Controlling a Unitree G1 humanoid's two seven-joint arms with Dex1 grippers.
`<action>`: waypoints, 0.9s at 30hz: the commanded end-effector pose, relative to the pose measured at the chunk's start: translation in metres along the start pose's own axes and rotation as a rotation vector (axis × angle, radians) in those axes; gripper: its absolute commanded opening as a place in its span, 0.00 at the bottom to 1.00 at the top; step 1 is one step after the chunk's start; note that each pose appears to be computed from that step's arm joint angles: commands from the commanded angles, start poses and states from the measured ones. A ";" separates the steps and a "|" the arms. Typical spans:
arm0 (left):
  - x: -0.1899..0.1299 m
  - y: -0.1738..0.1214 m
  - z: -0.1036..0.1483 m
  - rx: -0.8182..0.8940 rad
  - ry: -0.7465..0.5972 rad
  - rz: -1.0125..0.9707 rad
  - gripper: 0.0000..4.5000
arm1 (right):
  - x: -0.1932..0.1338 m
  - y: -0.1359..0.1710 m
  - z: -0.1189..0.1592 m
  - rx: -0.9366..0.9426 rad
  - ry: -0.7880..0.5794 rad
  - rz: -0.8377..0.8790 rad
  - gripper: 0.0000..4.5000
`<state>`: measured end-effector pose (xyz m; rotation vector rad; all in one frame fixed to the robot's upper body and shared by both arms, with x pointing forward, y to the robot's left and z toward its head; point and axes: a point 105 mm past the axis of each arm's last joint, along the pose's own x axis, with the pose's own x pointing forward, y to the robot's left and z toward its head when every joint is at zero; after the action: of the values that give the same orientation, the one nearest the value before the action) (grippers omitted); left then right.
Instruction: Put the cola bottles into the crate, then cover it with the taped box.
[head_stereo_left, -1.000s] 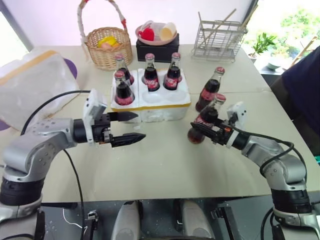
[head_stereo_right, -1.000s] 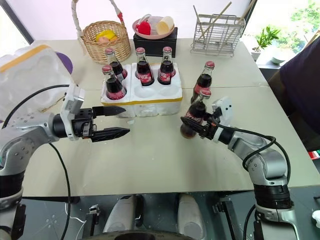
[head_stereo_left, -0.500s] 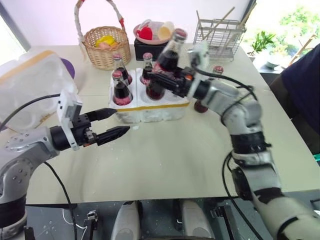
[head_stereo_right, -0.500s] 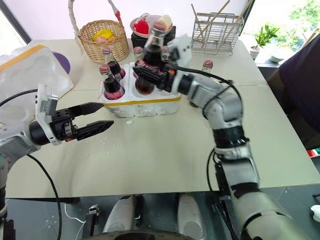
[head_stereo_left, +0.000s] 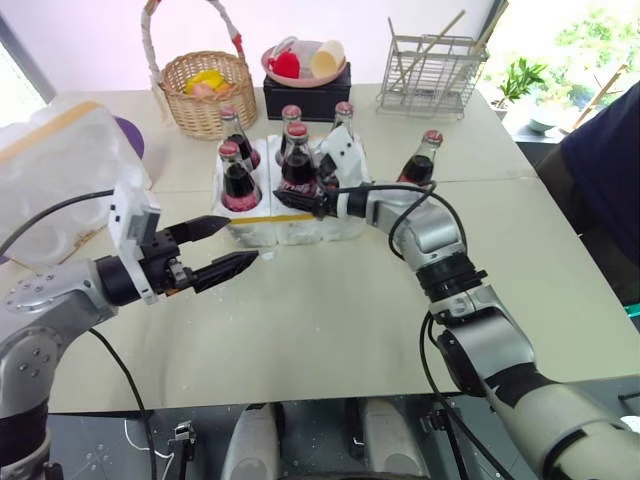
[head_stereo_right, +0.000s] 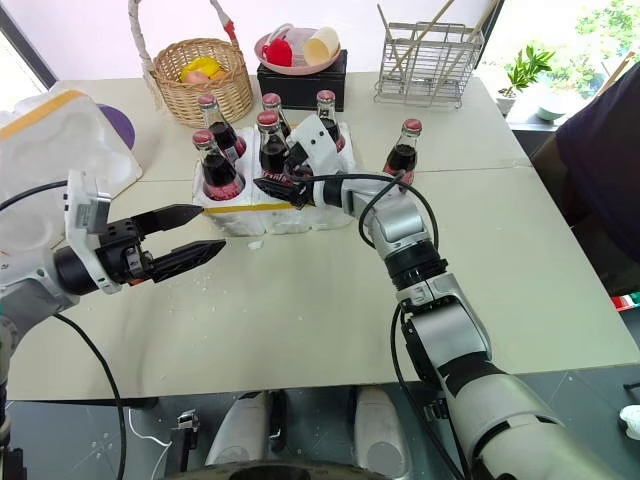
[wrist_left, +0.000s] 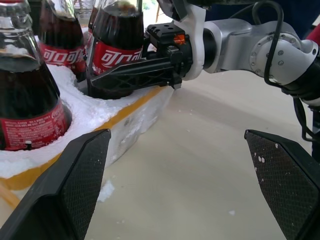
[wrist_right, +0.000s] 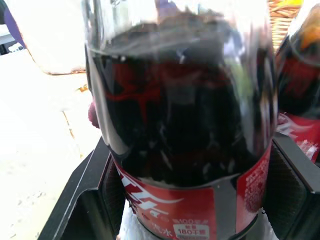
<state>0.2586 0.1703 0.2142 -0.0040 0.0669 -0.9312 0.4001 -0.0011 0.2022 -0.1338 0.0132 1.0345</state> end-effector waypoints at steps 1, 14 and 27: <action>0.004 -0.001 0.011 0.054 -0.024 -0.026 1.00 | -0.007 0.001 0.025 -0.053 -0.069 0.000 0.63; 0.021 -0.005 0.010 0.061 -0.021 -0.109 1.00 | -0.054 -0.017 0.015 0.059 -0.121 -0.174 0.99; 0.033 0.000 0.008 0.065 -0.014 -0.183 1.00 | -0.202 -0.024 -0.028 0.188 -0.009 -0.616 0.99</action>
<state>0.2790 0.1466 0.2123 0.0172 0.0648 -1.0912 0.3187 -0.1751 0.1741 0.0756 0.1316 0.4854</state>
